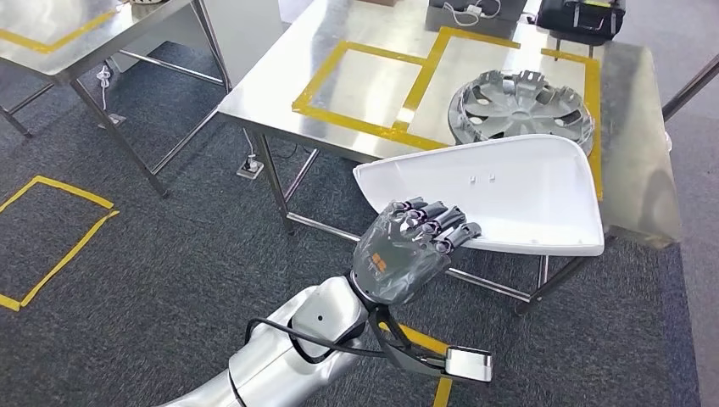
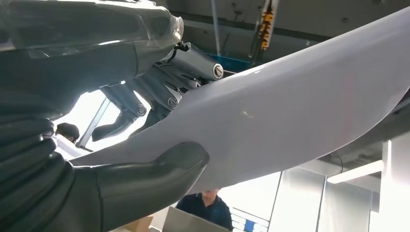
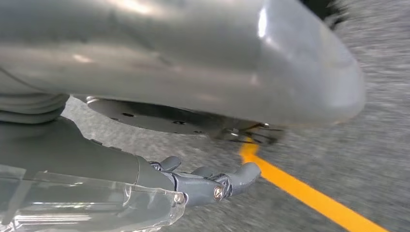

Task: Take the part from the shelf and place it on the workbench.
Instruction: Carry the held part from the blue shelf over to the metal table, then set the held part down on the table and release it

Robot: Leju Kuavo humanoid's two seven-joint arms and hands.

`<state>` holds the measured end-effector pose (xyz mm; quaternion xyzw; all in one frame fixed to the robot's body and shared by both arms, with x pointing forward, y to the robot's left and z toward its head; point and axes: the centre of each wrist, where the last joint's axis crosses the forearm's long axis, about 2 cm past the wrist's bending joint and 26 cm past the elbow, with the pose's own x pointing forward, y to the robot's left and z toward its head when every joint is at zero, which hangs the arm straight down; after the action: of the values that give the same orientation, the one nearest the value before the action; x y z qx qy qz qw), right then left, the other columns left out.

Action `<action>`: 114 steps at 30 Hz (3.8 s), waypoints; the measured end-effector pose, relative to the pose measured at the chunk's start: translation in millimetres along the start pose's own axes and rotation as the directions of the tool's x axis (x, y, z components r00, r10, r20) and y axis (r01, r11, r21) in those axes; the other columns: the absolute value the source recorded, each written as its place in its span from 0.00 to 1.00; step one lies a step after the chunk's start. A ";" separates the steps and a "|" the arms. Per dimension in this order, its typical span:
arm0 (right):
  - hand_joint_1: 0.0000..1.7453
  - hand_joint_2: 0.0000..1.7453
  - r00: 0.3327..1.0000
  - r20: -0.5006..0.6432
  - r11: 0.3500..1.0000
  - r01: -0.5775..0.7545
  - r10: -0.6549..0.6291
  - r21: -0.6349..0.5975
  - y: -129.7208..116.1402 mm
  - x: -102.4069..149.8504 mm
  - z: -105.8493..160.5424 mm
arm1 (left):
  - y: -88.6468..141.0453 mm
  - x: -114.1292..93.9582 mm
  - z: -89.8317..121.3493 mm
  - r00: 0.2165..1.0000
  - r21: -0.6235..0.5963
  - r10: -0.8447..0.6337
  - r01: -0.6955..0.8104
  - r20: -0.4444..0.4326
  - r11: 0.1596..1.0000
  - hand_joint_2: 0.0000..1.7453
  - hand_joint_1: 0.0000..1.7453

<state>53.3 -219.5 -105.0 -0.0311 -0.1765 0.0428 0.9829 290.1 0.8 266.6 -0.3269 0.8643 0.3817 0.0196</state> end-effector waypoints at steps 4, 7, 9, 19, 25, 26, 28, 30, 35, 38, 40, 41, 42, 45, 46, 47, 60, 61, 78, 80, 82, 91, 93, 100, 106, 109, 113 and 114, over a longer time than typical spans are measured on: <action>0.00 0.00 1.000 -0.003 1.000 0.000 0.000 -0.001 -0.7 -1.8 0.2 | -0.2 1.2 0.4 1.000 -0.001 -0.003 0.003 0.002 1.000 1.00 1.00; 0.00 0.00 1.000 -0.008 1.000 0.000 0.000 0.000 -0.4 -4.5 0.9 | -0.4 1.4 0.7 1.000 -0.002 -0.002 0.002 0.002 1.000 1.00 1.00; 0.00 0.00 1.000 -0.011 1.000 0.000 0.000 0.002 0.5 -6.9 1.6 | -1.6 1.7 2.1 1.000 -0.009 -0.002 0.002 0.003 1.000 1.00 1.00; 0.00 0.00 1.000 0.009 1.000 -0.008 0.008 0.001 -3.5 -0.2 -0.7 | 1.3 2.7 -2.3 1.000 0.000 -0.016 0.016 0.018 1.000 1.00 1.00; 0.00 0.00 1.000 -0.006 1.000 -0.020 0.020 -0.004 -2.0 -0.2 -0.3 | -1.1 1.6 3.1 0.998 -0.021 -0.053 0.054 0.042 0.998 1.00 1.00; 0.00 0.00 1.000 -0.009 1.000 -0.017 0.017 -0.003 -1.3 -0.1 -0.2 | -1.5 1.4 3.8 0.998 -0.023 -0.056 0.057 0.040 0.998 1.00 1.00; 0.00 0.00 1.000 -0.010 1.000 -0.011 0.011 -0.003 -0.4 1.1 -0.3 | -0.9 0.9 2.1 0.997 -0.019 -0.062 0.063 0.038 0.998 1.00 1.00; 0.00 0.00 1.000 -0.009 1.000 -0.007 0.007 -0.006 -0.7 2.5 -0.6 | 1.1 1.4 -2.2 0.997 -0.006 -0.066 0.066 0.040 0.998 1.00 1.00; 0.00 0.00 1.000 -0.017 1.000 -0.006 0.006 -0.013 -2.2 2.4 -0.9 | 1.9 2.8 -4.5 0.997 0.002 -0.067 0.067 0.043 0.998 1.00 1.00; 0.00 0.00 1.000 -0.024 1.000 -0.005 0.005 -0.015 -3.0 0.7 -0.7 | 1.7 4.5 -4.4 0.997 0.002 -0.065 0.065 0.048 0.998 1.00 1.00; 0.00 0.00 1.000 -0.023 1.000 -0.005 0.005 -0.016 -3.5 1.8 -1.0 | 1.9 4.9 -5.1 0.997 0.003 -0.065 0.065 0.051 0.998 1.00 1.00; 0.00 0.00 1.000 -0.021 1.000 -0.005 0.004 -0.017 -3.7 2.9 -1.3 | 2.0 5.1 -5.3 0.996 0.004 -0.065 0.065 0.054 0.998 1.00 1.00; 0.00 0.00 1.000 -0.019 1.000 -0.004 0.004 -0.017 -3.9 3.8 -1.5 | 2.1 5.4 -5.5 0.996 0.005 -0.065 0.064 0.056 0.998 1.00 1.00; 0.00 0.00 1.000 -0.019 1.000 -0.004 0.003 -0.018 -4.3 4.0 -1.7 | 2.9 6.8 -7.6 0.996 0.010 -0.062 0.061 0.063 0.998 1.00 1.00; 0.00 0.00 1.000 -0.019 1.000 -0.004 0.004 -0.019 -4.4 3.9 -1.7 | 3.2 7.1 -8.2 0.996 0.012 -0.062 0.061 0.065 0.998 1.00 1.00; 0.00 0.00 1.000 -0.019 1.000 -0.004 0.004 -0.019 -4.5 4.0 -1.7 | 3.2 7.1 -8.2 0.996 0.012 -0.061 0.061 0.066 0.998 1.00 1.00; 0.00 0.00 1.000 -0.025 1.000 -0.006 0.006 -0.018 -4.9 3.2 -1.6 | 2.1 7.5 -6.3 0.994 -0.002 -0.062 0.062 0.094 0.998 1.00 1.00; 0.00 0.00 1.000 -0.024 1.000 -0.007 0.007 -0.018 -5.2 3.5 -1.7 | 2.4 7.3 -7.6 0.993 -0.002 -0.063 0.064 0.099 0.998 1.00 1.00; 0.00 0.00 1.000 -0.023 1.000 -0.019 0.019 -0.014 -8.1 3.2 -2.3 | -2.1 0.5 -8.4 0.989 -0.012 -0.088 0.090 0.118 0.996 1.00 1.00; 0.00 0.00 1.000 -0.022 1.000 -0.019 0.019 -0.014 -8.2 3.9 -2.4 | -3.8 -0.8 -5.7 0.988 -0.021 -0.091 0.094 0.121 0.995 1.00 1.00; 0.00 0.00 1.000 -0.025 1.000 -0.019 0.019 -0.014 -8.3 3.0 -2.3 | -5.7 -1.1 -2.8 0.988 -0.031 -0.091 0.096 0.125 0.995 1.00 1.00; 0.00 0.00 1.000 -0.030 1.000 -0.008 0.008 -0.011 -6.8 3.4 -2.1 | -7.5 -3.7 -5.7 0.986 -0.044 -0.094 0.101 0.139 0.994 1.00 1.00; 0.00 0.00 1.000 -0.029 1.000 -0.007 0.007 -0.012 -7.0 3.8 -2.2 | -8.0 -4.3 -7.0 0.986 -0.047 -0.095 0.102 0.140 0.994 1.00 1.00; 0.00 0.00 1.000 -0.028 1.000 -0.006 0.005 -0.014 -7.2 3.8 -2.2 | -11.7 -6.1 -4.3 0.986 -0.065 -0.096 0.106 0.137 0.992 1.00 1.00; 0.00 0.00 1.000 -0.019 1.000 -0.007 0.006 -0.017 -5.6 4.6 -2.0 | -17.4 -25.8 -9.3 0.981 -0.019 -0.185 0.185 -0.049 0.983 1.00 1.00; 0.00 0.00 1.000 -0.010 1.000 -0.008 0.007 -0.019 -4.5 5.2 -1.9 | -21.4 -47.3 -12.8 0.958 -0.023 -0.276 0.275 -0.078 0.961 1.00 1.00; 0.00 0.00 1.000 0.000 1.000 0.003 -0.003 -0.016 -2.2 5.7 -1.6 | -32.5 -81.1 -6.4 0.929 -0.116 -0.370 0.367 -0.002 0.923 1.00 1.00; 0.00 0.00 1.000 -0.004 0.999 0.023 -0.023 -0.027 -2.4 5.4 -1.5 | -34.5 -90.6 -4.7 0.921 -0.143 -0.389 0.387 0.012 0.911 1.00 1.00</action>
<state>59.0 -221.5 -104.4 -0.0423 -0.1753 0.0290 0.9832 382.3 30.4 273.3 -0.4957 0.7529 0.4280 0.0643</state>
